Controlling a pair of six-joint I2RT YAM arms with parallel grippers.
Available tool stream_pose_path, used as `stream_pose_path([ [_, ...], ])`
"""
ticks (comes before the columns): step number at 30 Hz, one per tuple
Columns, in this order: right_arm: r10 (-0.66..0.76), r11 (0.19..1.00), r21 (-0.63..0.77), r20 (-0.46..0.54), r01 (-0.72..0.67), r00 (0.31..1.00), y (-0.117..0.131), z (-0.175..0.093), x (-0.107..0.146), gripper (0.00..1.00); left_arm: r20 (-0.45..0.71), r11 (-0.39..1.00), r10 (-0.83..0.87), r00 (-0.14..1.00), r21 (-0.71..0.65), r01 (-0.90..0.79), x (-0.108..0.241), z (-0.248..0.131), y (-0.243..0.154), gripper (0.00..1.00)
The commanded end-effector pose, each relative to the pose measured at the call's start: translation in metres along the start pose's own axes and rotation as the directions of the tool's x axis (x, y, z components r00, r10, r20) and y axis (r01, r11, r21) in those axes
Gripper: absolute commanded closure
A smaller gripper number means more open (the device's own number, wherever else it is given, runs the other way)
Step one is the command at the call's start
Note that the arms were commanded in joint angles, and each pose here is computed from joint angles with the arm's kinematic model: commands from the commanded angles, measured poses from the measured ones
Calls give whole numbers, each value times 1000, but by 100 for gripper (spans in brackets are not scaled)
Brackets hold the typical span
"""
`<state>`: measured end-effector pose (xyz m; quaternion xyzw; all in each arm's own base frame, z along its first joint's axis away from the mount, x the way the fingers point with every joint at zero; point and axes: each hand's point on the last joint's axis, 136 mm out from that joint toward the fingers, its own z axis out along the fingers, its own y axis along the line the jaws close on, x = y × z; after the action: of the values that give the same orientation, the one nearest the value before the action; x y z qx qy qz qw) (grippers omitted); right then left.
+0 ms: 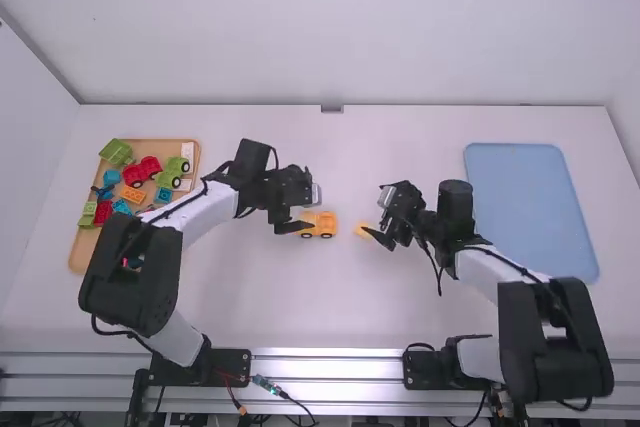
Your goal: Assemble lego blocks to make yellow taxi
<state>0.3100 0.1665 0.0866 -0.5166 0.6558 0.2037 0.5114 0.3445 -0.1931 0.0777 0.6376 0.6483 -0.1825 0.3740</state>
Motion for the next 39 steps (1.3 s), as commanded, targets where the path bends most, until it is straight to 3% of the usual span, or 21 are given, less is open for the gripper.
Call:
stream_pose_path([
  [1, 93, 995, -30, -44, -95, 995, 17, 13, 26, 1, 139, 999, -35, 990, 30, 31, -9, -6, -7, 1],
  [12, 236, 972, 42, -114, -233, 965, 4, 31, 84, 1, 98, 998, -64, 993, 14, 63, 3, -1, -11, 1],
  [19, 182, 976, -114, -59, -188, 982, 21, 39, 80, 3, 88, 998, -66, 994, 16, 65, 6, 0, -14, 1],
  [24, 180, 974, -124, -81, -189, 980, 24, 42, 82, 6, 91, 998, -56, 994, 7, 55, 9, 2, -16, 1],
  [27, 131, 980, -135, -101, -144, 986, 34, 44, 85, 15, 92, 998, -56, 994, 7, 56, 10, 3, -18, 1],
  [31, 114, 979, -157, -99, -129, 989, 42, 48, 82, 16, 91, 998, -57, 994, 6, 57, 10, 3, -18, 1],
  [39, 127, 980, -135, -141, -146, 982, 38, 49, 88, 29, 93, 999, -54, 994, 4, 54, 10, 3, -17, 1],
])
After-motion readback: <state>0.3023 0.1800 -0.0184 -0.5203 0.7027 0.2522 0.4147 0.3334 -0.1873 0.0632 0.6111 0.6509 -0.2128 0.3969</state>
